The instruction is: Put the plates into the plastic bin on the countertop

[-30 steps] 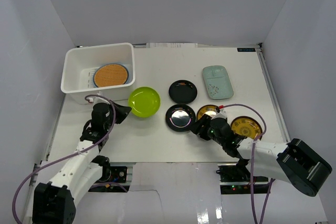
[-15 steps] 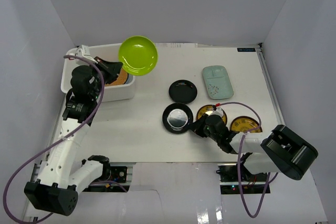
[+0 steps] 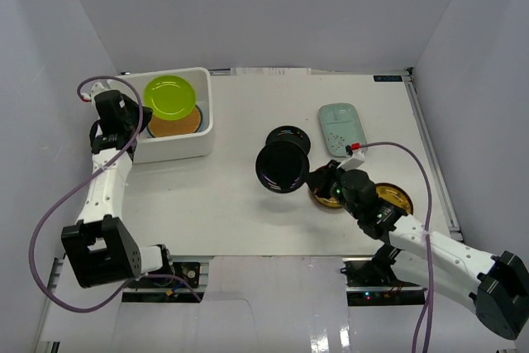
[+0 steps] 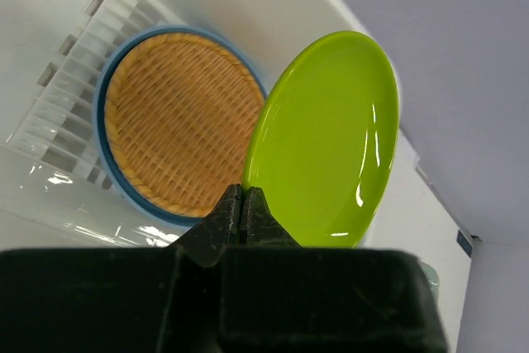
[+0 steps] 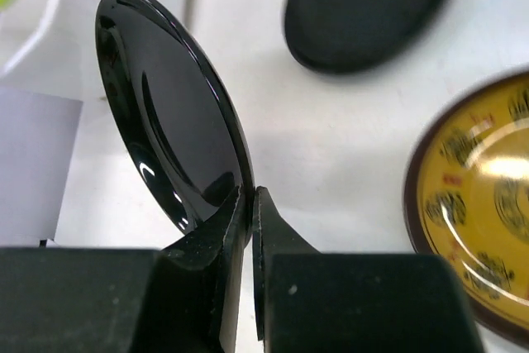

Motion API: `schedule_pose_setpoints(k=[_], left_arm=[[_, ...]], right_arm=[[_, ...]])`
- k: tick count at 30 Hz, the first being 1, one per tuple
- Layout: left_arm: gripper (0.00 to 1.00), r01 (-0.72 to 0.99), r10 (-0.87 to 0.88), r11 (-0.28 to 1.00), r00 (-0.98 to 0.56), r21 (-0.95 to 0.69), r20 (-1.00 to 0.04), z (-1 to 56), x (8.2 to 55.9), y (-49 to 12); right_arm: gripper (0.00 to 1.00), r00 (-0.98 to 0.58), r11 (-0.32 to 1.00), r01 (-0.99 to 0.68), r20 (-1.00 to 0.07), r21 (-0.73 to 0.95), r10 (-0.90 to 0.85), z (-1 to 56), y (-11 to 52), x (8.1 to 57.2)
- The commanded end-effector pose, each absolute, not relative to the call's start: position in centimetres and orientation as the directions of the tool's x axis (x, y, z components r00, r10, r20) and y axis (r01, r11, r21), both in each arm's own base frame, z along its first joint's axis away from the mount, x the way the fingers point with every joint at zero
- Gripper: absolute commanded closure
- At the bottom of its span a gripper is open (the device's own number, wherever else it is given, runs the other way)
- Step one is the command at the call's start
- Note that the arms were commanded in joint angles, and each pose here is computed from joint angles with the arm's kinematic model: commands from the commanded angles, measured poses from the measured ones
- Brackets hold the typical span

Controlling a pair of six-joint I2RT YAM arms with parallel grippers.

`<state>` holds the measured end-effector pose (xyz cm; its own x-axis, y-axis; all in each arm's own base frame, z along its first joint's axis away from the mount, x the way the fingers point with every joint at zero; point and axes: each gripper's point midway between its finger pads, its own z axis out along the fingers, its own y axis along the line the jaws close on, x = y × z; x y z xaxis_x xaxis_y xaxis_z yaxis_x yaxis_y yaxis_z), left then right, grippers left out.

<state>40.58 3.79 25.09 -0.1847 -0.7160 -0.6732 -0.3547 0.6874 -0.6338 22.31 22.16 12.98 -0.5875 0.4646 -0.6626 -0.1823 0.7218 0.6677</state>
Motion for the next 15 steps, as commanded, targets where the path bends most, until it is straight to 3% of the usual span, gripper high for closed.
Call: schedule_pose_setpoints(k=[1, 9, 15], left_arm=[[1.00, -0.362, -0.710, 0.690, -0.174, -0.627, -0.682, 25.2, 41.7, 4.9], [1.00, -0.508, -0.706, 0.672, -0.219, -0.539, -0.674, 19.8, 43.4, 8.4], [1.00, -0.570, -0.690, 0.673, -0.257, -0.471, -0.676, 16.7, 43.3, 9.5]], right_arm=[[0.92, -0.497, 0.743, -0.296, -0.761, 0.600, 0.417, 18.2, 22.5, 23.5], [0.92, -0.435, 0.703, -0.454, -0.825, 0.547, 0.360, 25.9, 26.0, 25.2], [0.92, -0.455, 0.662, -0.519, -0.830, 0.541, 0.322, 27.7, 30.3, 27.3]])
